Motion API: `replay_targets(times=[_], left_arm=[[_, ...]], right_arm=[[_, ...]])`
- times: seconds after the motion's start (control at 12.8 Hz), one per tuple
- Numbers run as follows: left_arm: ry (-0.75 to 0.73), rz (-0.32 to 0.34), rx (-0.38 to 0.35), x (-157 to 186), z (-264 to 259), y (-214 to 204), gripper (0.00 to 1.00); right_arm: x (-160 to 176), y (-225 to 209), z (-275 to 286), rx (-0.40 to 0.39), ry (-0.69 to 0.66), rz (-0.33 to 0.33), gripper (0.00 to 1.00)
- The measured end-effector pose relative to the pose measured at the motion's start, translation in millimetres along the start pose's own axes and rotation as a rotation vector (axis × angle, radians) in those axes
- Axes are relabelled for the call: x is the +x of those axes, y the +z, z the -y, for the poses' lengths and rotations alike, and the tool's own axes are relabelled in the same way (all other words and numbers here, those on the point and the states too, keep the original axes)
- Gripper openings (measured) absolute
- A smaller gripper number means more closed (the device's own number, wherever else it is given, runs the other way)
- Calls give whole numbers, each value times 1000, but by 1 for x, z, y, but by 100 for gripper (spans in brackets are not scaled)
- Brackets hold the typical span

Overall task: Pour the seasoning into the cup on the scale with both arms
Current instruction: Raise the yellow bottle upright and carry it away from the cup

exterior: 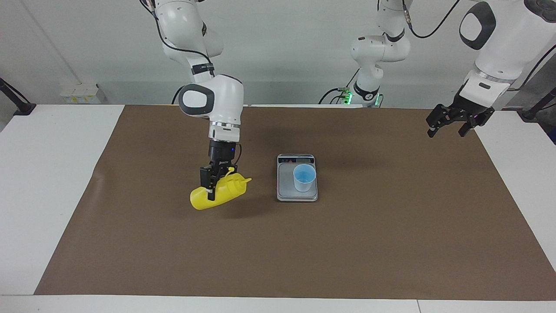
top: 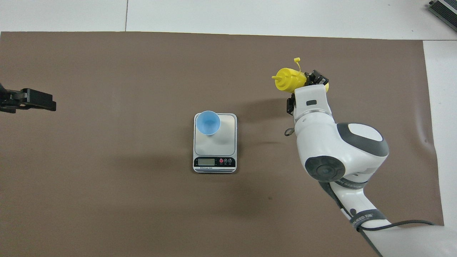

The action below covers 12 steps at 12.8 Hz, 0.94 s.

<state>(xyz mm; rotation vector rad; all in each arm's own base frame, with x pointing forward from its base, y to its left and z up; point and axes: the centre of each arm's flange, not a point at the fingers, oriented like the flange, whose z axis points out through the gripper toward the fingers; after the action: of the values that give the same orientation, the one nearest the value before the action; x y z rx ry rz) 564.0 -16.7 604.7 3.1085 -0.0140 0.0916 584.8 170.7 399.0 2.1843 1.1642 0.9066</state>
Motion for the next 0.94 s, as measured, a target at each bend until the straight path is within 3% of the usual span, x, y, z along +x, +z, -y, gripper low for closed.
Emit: replay_targets(times=[0.31, 0.94], left_arm=[[0, 0, 0, 0, 0, 0, 100], [0, 0, 0, 0, 0, 0, 100]], right_arm=[[-39, 15, -30, 25, 120, -6, 48], [-32, 16, -47, 111, 486, 14, 48]])
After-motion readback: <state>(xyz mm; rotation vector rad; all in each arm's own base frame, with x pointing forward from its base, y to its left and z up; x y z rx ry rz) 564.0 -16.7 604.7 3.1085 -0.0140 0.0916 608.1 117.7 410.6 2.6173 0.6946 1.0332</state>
